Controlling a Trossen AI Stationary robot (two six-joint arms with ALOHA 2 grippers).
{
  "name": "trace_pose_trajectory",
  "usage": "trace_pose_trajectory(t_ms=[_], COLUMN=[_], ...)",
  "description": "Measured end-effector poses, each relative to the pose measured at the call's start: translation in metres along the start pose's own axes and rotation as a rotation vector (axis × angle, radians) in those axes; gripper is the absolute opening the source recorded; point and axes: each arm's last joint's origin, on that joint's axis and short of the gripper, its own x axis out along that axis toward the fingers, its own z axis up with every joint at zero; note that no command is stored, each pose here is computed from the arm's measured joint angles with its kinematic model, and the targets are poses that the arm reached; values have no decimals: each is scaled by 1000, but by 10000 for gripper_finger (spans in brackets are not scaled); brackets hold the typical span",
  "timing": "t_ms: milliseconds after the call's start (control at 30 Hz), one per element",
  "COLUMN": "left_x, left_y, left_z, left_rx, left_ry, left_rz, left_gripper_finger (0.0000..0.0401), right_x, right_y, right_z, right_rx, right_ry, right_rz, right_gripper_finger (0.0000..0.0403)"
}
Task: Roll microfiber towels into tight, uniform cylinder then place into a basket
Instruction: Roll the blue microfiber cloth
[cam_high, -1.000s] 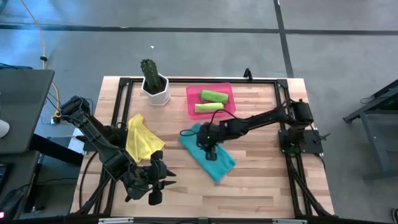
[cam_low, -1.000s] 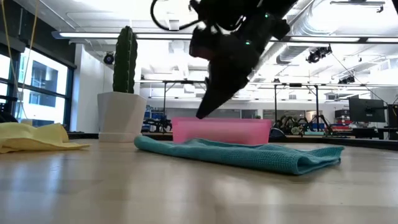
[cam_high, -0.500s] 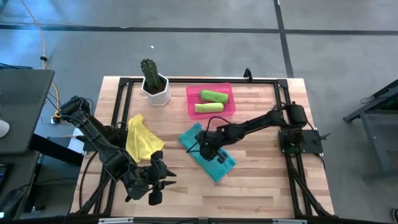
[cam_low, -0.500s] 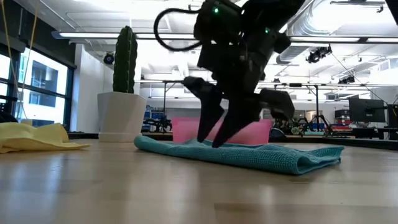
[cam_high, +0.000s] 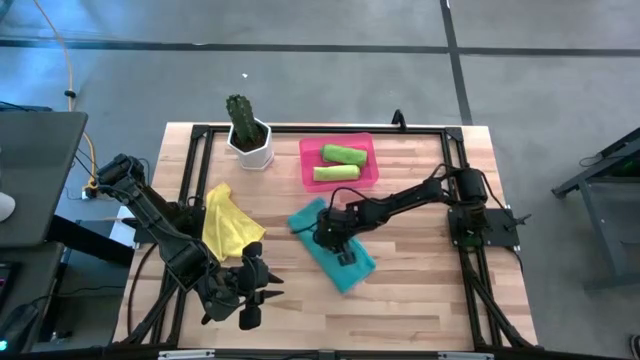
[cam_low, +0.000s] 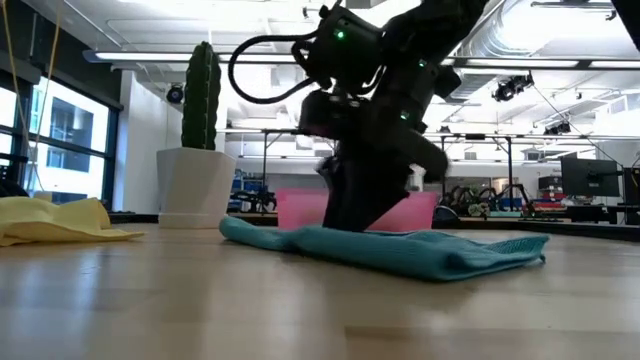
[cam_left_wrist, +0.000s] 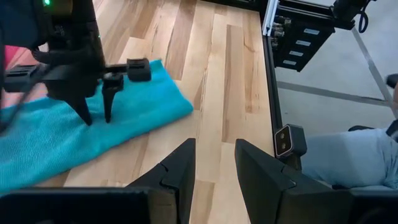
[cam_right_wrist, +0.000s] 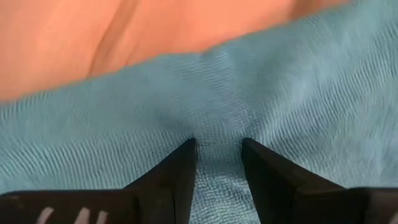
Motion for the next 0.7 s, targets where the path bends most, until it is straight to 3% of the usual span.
trace_pose_trajectory(t_ms=[233, 367, 500, 567, 700], left_x=[0, 0, 0, 0, 0], left_y=[0, 0, 0, 0, 0], left_z=[0, 0, 0, 0, 0], left_rx=[0, -8, -23, -25, -26], left_ry=[0, 0, 0, 0, 0], left_rz=[0, 0, 0, 0, 0], left_gripper_finger=[101, 101, 101, 101, 101], right_x=[1, 3, 0, -4, -20], right_y=[-1, 1, 2, 3, 5], right_z=[4, 11, 17, 20, 25], right_rx=[537, 702, 683, 601, 153], right_ry=[-57, -143, -188, -181, -116], right_rz=[-11, -69, -77, -57, -13], right_gripper_finger=[129, 129, 129, 129, 129])
